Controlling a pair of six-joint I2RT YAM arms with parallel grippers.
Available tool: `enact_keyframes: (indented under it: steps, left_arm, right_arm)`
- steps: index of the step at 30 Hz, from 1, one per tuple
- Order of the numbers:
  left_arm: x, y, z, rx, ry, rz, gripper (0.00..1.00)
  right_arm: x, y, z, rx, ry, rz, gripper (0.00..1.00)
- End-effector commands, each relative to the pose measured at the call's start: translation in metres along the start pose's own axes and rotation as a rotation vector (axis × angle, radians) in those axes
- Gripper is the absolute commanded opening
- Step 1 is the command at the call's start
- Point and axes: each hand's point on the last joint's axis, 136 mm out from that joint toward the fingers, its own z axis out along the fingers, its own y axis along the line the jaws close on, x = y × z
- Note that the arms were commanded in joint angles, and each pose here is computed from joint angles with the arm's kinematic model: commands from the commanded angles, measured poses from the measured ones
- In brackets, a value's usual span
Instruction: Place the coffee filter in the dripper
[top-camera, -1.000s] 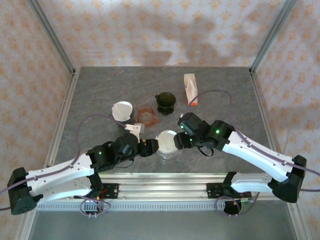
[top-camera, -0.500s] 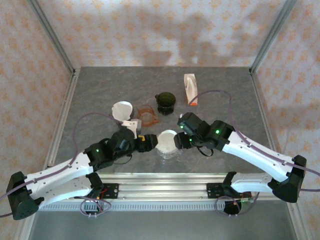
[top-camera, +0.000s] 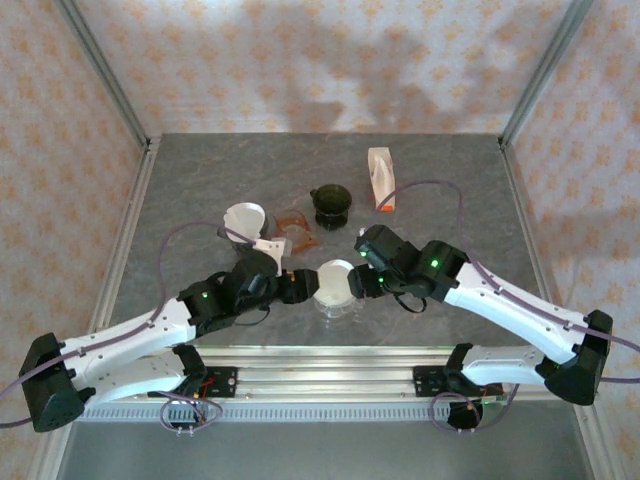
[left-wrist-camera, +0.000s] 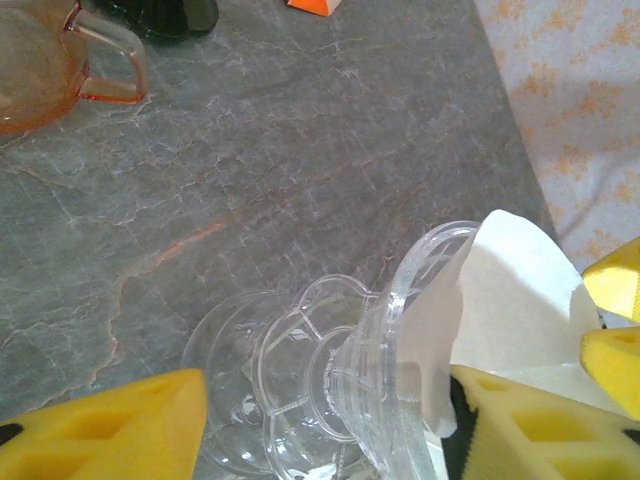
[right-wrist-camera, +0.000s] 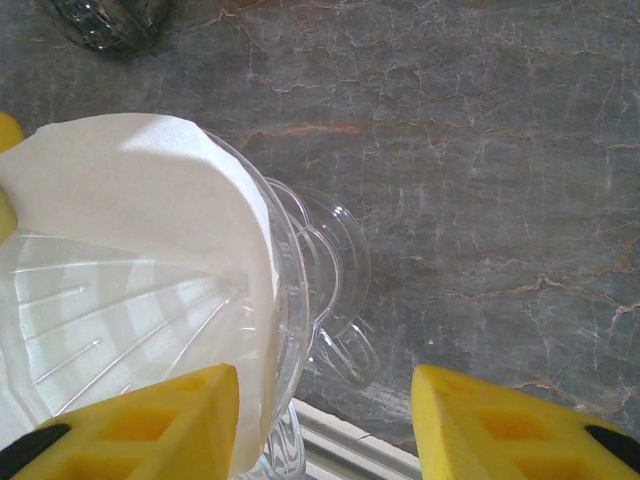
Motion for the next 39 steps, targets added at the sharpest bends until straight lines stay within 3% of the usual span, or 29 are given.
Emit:
enact_keyframes:
  steps: [1,4,9,11,22,27,32,39]
  left_arm:
    - [-0.004,-0.003,0.001,0.011,-0.008,-0.001,0.57]
    - [-0.001,-0.001,0.003,0.009,-0.001,-0.008,0.53]
    - [-0.003,-0.004,-0.002,0.035,-0.01,-0.016,0.79]
    - [-0.005,-0.01,-0.006,0.06,-0.011,-0.008,0.82]
    - [0.005,0.009,-0.007,-0.015,0.014,-0.002,0.83]
    - [0.008,0.017,-0.005,-0.056,0.023,-0.004,0.71]
    - [0.009,0.018,-0.003,-0.057,0.026,-0.006,0.68]
    - [0.009,0.018,-0.003,-0.058,0.028,-0.004,0.68]
  right_arm:
    - [0.003,0.0,0.003,0.005,0.003,0.005,0.49]
    - [0.004,0.0,0.004,0.005,0.006,0.006,0.49]
    - [0.003,0.0,0.003,0.003,0.002,0.008,0.49]
    - [0.003,0.0,0.003,0.003,0.001,0.01,0.49]
    - [0.004,0.0,0.007,0.001,0.0,0.017,0.49]
    - [0.003,-0.001,0.007,0.008,-0.001,0.02,0.49]
    - [0.003,-0.003,0.005,0.012,-0.007,0.025,0.5]
    - [-0.005,-0.003,-0.009,-0.001,-0.064,0.027,0.59]
